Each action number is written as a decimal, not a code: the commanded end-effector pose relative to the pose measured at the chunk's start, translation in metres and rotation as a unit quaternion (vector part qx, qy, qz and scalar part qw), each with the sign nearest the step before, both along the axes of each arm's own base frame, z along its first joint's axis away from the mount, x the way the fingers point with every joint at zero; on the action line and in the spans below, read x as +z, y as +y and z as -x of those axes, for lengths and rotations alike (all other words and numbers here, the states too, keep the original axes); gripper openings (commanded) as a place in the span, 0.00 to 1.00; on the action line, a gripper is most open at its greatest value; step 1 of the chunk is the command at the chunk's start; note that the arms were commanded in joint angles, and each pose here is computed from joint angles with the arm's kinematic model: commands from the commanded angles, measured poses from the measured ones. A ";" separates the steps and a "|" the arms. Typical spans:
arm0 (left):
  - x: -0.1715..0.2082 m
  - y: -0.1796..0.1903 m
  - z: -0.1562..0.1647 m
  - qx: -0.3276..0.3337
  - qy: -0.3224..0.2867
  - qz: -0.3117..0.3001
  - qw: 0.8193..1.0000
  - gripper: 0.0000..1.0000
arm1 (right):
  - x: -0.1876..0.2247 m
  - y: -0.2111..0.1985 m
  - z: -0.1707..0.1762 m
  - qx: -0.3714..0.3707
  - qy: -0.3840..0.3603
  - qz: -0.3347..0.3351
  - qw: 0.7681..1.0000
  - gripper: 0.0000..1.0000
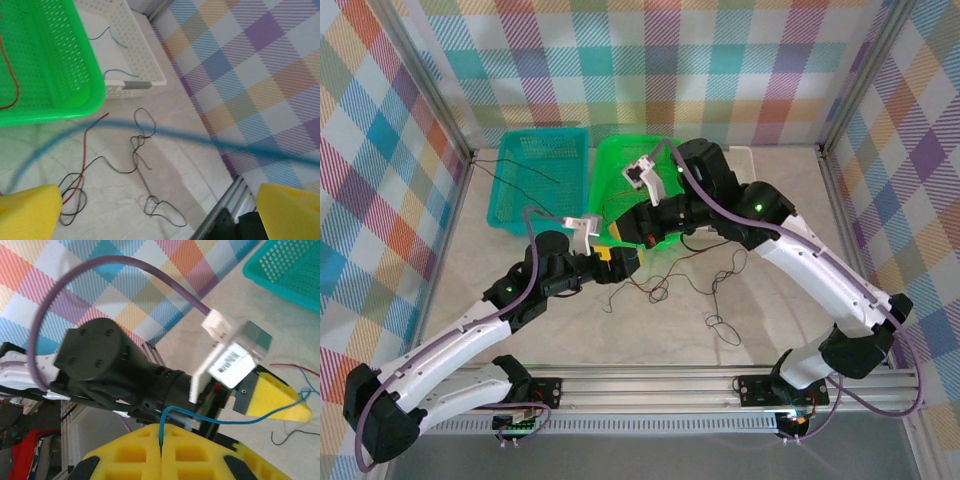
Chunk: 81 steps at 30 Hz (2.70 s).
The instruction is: Untangle the cables
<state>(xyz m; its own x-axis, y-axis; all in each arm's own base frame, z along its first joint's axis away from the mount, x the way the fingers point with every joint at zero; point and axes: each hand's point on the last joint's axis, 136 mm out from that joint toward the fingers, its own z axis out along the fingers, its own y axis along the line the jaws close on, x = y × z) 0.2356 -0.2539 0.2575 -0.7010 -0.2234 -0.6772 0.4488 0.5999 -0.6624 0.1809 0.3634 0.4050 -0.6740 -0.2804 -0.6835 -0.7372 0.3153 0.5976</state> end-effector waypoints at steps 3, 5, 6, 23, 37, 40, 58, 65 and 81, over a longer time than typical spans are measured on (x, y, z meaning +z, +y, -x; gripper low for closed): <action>0.012 0.026 -0.003 0.045 -0.040 -0.047 0.997 0.99 | 0.028 -0.010 0.012 0.012 -0.016 -0.043 0.999 0.00; 0.011 0.037 -0.004 0.068 -0.042 -0.069 0.994 0.99 | 0.029 -0.012 0.012 0.009 -0.016 -0.044 0.999 0.00; 0.012 0.041 -0.003 0.073 -0.046 -0.076 0.993 0.99 | 0.029 -0.012 0.013 0.010 -0.016 -0.044 0.999 0.00; 0.026 0.047 0.013 0.054 -0.086 -0.124 0.987 1.00 | 0.023 -0.011 0.023 0.040 0.011 -0.052 0.998 0.00; 0.019 0.041 -0.006 0.073 -0.095 -0.149 0.982 0.85 | 0.029 -0.005 0.050 0.123 0.054 -0.097 0.986 0.00; 0.017 0.039 -0.005 0.067 -0.097 -0.142 0.983 0.67 | 0.032 -0.005 0.051 0.127 0.055 -0.101 0.985 0.00; 0.059 0.043 0.020 0.051 -0.103 -0.055 0.992 0.00 | -0.038 -0.045 -0.026 -0.079 0.072 -0.053 0.993 0.00; 0.088 0.042 0.019 0.053 -0.101 -0.046 0.992 0.00 | -0.105 -0.056 -0.039 -0.111 0.087 0.008 0.990 0.37; 0.187 0.009 -0.012 0.041 -0.157 -0.045 0.986 0.00 | -0.197 -0.116 -0.057 -0.269 0.031 0.079 0.959 0.78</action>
<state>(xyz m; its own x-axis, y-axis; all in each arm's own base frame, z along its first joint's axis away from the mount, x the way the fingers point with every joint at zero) 0.2471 -0.2303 0.4319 -0.4458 -0.2264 -0.8660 0.5228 0.7194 -0.4572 0.2215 0.2613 0.1780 -0.8740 -0.0763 -0.4798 -0.3887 0.7024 0.5962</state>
